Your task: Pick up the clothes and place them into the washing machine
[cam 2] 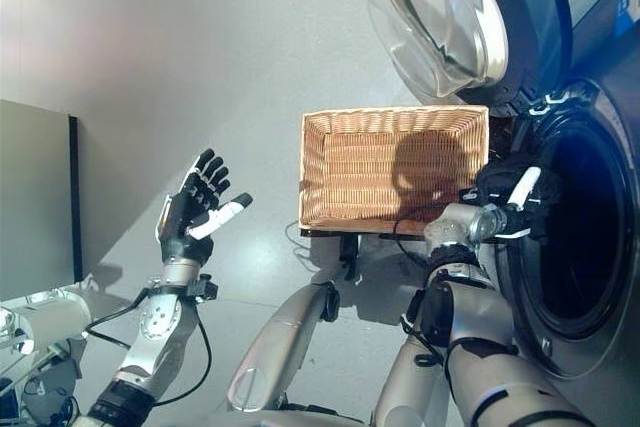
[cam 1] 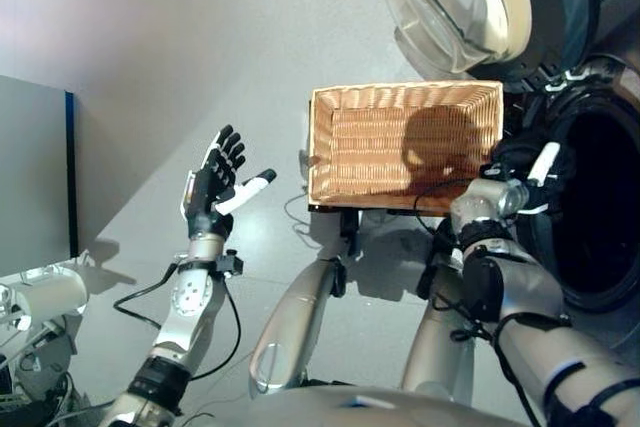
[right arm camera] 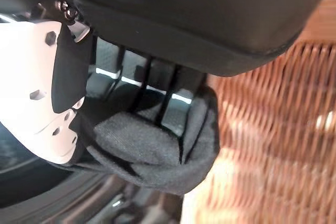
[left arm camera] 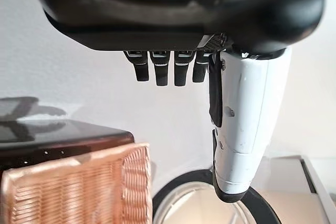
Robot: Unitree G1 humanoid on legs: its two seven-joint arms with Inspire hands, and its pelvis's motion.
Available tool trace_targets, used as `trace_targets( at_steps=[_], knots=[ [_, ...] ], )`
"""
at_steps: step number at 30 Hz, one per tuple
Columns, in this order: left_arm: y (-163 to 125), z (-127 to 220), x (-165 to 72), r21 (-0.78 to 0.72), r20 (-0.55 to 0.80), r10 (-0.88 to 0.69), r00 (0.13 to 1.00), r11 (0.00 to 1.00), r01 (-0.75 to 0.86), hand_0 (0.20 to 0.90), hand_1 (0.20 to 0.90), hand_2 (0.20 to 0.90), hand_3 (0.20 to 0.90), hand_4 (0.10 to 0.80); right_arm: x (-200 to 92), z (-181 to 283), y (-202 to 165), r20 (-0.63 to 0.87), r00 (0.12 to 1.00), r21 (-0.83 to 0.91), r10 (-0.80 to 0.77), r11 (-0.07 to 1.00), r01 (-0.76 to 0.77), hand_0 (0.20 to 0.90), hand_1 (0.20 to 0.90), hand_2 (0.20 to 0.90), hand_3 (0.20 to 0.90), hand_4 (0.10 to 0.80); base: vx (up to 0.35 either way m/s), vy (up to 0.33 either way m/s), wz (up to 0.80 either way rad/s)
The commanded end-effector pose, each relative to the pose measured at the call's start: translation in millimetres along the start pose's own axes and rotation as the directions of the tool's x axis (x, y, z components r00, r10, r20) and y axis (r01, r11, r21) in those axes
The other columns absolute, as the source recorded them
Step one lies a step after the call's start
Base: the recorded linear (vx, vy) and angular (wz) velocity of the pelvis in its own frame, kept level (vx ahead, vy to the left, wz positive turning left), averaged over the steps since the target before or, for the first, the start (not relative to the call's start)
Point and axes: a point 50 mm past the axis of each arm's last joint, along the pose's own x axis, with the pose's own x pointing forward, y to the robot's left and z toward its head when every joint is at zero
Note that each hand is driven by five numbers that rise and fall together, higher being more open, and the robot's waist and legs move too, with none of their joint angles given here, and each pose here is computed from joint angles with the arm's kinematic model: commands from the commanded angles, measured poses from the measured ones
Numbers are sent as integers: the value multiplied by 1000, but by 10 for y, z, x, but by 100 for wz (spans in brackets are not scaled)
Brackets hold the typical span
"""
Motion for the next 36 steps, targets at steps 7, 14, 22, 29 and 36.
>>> trace_targets(
  at_steps=[7, 14, 22, 29, 36],
  knots=[
    [101, 373, 13, -38, 225, 17, 974, 999, -8, 900, 900, 900, 900, 800, -85, 1395, 1074, 491, 840, 107, 229, 941, -320, 200, 200, 200, 200, 300, 17, 43, 1],
    [200, 396, -74, -45, 225, 20, 974, 999, -10, 900, 900, 900, 900, 800, -674, 2545, 1798, 779, 516, -84, 356, 875, -476, 200, 200, 200, 200, 300, 0, 84, -5],
    [199, 409, -60, -91, 234, 74, 969, 994, -54, 900, 900, 900, 900, 800, -827, 2420, 1939, 780, 484, -153, 397, 871, -468, 200, 200, 200, 200, 300, 20, -3, -5],
    [252, 479, -54, -107, 263, 128, 956, 989, -103, 900, 900, 900, 900, 800, -724, 2235, 1942, 745, 521, -214, 416, 890, -403, 200, 200, 200, 200, 300, -57, -120, -14],
    [286, 468, -78, -103, 259, 151, 954, 986, -128, 900, 900, 900, 900, 800, -726, 2208, 1965, 746, 505, -263, 433, 889, -374, 200, 200, 200, 200, 300, -13, -47, -12]
  ],
)
